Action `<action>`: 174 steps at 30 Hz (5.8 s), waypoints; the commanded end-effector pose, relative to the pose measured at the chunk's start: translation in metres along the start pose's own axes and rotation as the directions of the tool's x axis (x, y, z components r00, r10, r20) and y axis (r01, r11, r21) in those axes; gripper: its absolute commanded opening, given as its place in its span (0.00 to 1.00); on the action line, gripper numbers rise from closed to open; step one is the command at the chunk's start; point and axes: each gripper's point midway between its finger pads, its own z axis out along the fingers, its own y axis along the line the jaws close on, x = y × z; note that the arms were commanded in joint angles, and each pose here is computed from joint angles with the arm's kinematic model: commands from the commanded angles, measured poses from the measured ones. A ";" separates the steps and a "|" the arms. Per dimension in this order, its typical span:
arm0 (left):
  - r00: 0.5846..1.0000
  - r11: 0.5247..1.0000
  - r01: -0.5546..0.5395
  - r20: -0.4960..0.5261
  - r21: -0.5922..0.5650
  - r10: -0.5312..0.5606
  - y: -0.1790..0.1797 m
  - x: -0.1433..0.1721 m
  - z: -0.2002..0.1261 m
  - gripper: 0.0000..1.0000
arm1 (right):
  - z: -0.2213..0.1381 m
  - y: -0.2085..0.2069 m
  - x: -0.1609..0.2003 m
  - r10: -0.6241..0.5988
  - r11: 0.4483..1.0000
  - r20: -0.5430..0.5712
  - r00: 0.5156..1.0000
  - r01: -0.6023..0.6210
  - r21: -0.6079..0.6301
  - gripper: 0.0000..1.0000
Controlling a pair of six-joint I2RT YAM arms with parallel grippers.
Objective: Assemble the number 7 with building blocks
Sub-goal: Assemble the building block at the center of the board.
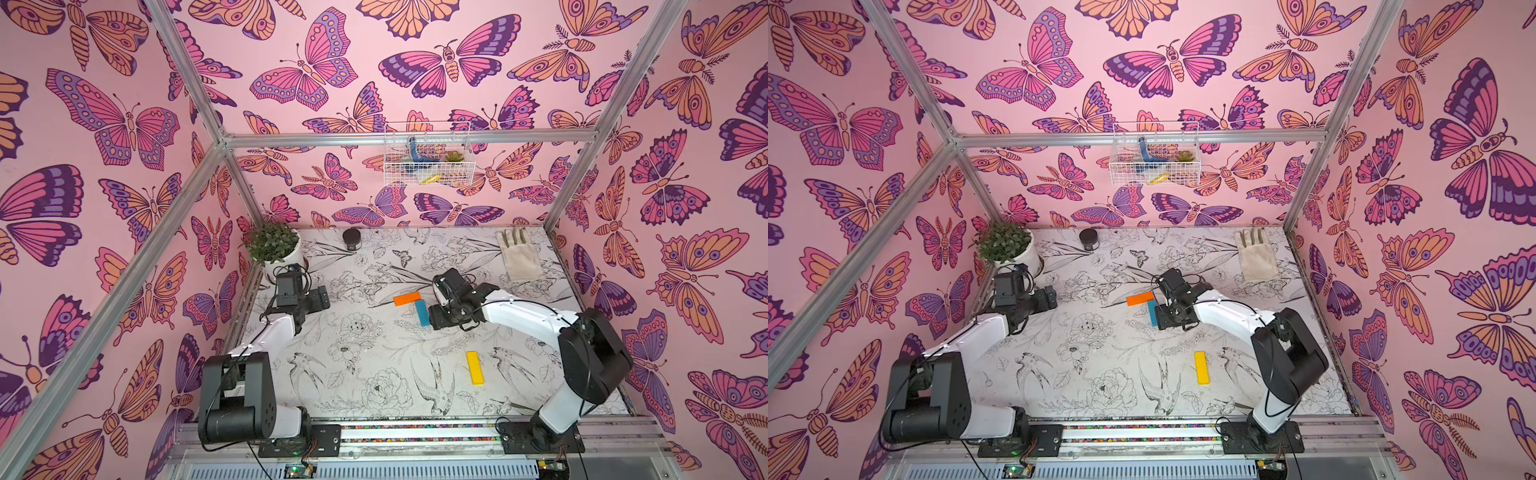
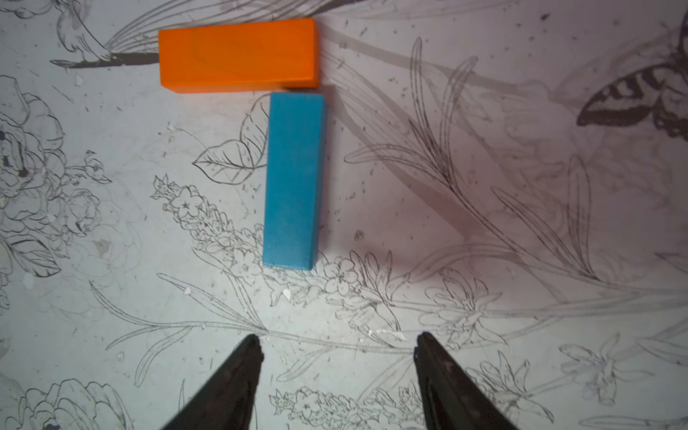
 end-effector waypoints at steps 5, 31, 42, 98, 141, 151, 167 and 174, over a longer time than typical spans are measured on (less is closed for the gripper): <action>1.000 0.999 -0.021 -0.007 -0.023 0.021 0.003 0.003 0.003 0.94 | -0.013 -0.023 0.029 0.021 0.996 -0.021 1.000 -0.019 0.085 0.57; 1.000 0.999 -0.028 -0.001 -0.026 0.028 0.002 0.002 0.001 0.94 | -0.019 -0.051 0.173 0.219 0.973 -0.118 0.969 -0.209 0.096 0.58; 1.000 0.999 -0.028 0.000 -0.026 0.028 0.002 0.002 0.001 0.94 | -0.017 -0.045 0.167 0.200 0.978 -0.114 0.973 -0.192 0.076 0.22; 1.000 0.999 -0.031 -0.006 -0.026 0.031 0.002 0.002 0.003 0.94 | 0.038 0.008 0.092 0.072 0.997 -0.191 0.979 -0.077 -0.022 0.17; 1.000 0.999 -0.030 -0.004 -0.030 0.030 0.002 0.002 0.003 0.94 | 0.045 0.015 0.069 0.059 0.998 -0.172 0.983 -0.064 -0.025 0.17; 1.000 0.999 -0.030 -0.004 -0.029 0.030 0.002 0.002 0.003 0.94 | 0.031 0.006 0.077 0.081 0.996 -0.157 0.984 -0.084 -0.009 0.16; 1.000 0.999 -0.029 -0.003 -0.027 0.029 0.002 0.002 0.003 0.94 | 0.036 0.016 0.069 0.098 0.993 -0.149 0.984 -0.106 -0.045 0.17; 1.000 0.999 -0.028 -0.002 -0.025 0.028 0.001 0.001 0.003 0.94 | 0.037 0.022 0.059 0.099 0.992 -0.133 0.986 -0.108 -0.058 0.17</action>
